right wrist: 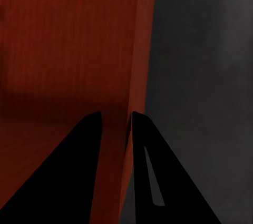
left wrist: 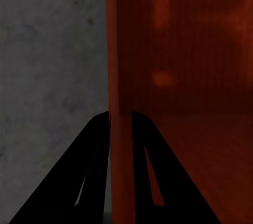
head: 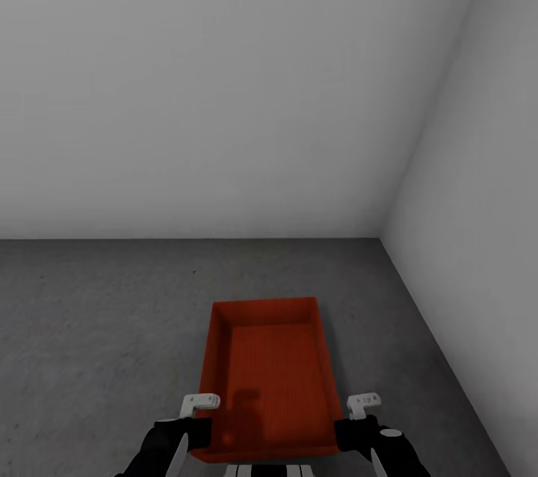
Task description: Move the two storage containers from the living room to the garage. In the garage, place one container on the floor and stack the other container on top of it (either order is fine).
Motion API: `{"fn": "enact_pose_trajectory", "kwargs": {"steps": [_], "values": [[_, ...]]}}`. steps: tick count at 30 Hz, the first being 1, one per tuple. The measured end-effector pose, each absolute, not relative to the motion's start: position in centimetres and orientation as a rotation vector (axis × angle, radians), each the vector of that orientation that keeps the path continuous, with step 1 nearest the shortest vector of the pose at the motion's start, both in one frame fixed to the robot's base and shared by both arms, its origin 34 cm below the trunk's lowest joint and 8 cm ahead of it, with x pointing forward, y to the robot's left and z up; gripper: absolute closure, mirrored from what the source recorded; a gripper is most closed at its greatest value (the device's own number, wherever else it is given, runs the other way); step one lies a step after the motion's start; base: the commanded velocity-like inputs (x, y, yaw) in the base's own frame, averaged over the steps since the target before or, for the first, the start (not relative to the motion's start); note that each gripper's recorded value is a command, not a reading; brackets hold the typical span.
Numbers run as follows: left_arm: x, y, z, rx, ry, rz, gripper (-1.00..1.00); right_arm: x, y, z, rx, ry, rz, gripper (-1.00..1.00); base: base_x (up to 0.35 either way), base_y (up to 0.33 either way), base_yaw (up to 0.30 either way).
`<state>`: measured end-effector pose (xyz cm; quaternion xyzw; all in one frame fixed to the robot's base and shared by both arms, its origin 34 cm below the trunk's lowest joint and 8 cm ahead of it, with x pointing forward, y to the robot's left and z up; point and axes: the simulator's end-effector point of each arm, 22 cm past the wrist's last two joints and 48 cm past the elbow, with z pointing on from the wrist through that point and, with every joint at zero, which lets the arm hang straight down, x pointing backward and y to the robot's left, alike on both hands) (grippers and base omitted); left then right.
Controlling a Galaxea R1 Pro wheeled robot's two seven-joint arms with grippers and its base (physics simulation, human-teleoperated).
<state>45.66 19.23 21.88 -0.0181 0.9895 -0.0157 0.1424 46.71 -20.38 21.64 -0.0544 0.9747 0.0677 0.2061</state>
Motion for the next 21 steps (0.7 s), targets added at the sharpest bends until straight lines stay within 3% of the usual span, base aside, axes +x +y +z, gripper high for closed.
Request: {"fn": "enact_pose_trajectory", "kwargs": {"steps": [9,10,11,13,21], "values": [[45.7,19.2,21.9,-0.052,2.855,-0.045,1.00,46.7,-20.4,21.6,-0.151,2.716,0.189,1.00,0.000,0.000,0.000],[45.7,19.2,21.9,-0.050,2.855,-0.044,1.00,46.7,-20.4,21.6,-0.150,2.716,0.189,-1.00,0.000,0.000,0.000],[45.7,19.4,21.9,-0.068,2.855,-0.047,-1.00,46.6,-19.5,21.6,-0.213,2.709,0.186,-1.00,0.000,0.000,0.000],[46.3,19.7,21.7,-0.065,2.812,-0.034,-1.00,46.9,-16.3,22.1,-0.183,2.683,0.271,-1.00,0.000,0.000,0.000],[46.3,19.7,21.7,-0.067,2.811,-0.038,-1.00,46.9,-16.3,22.0,-0.182,2.677,0.272,-1.00,0.000,0.000,0.000]]}}
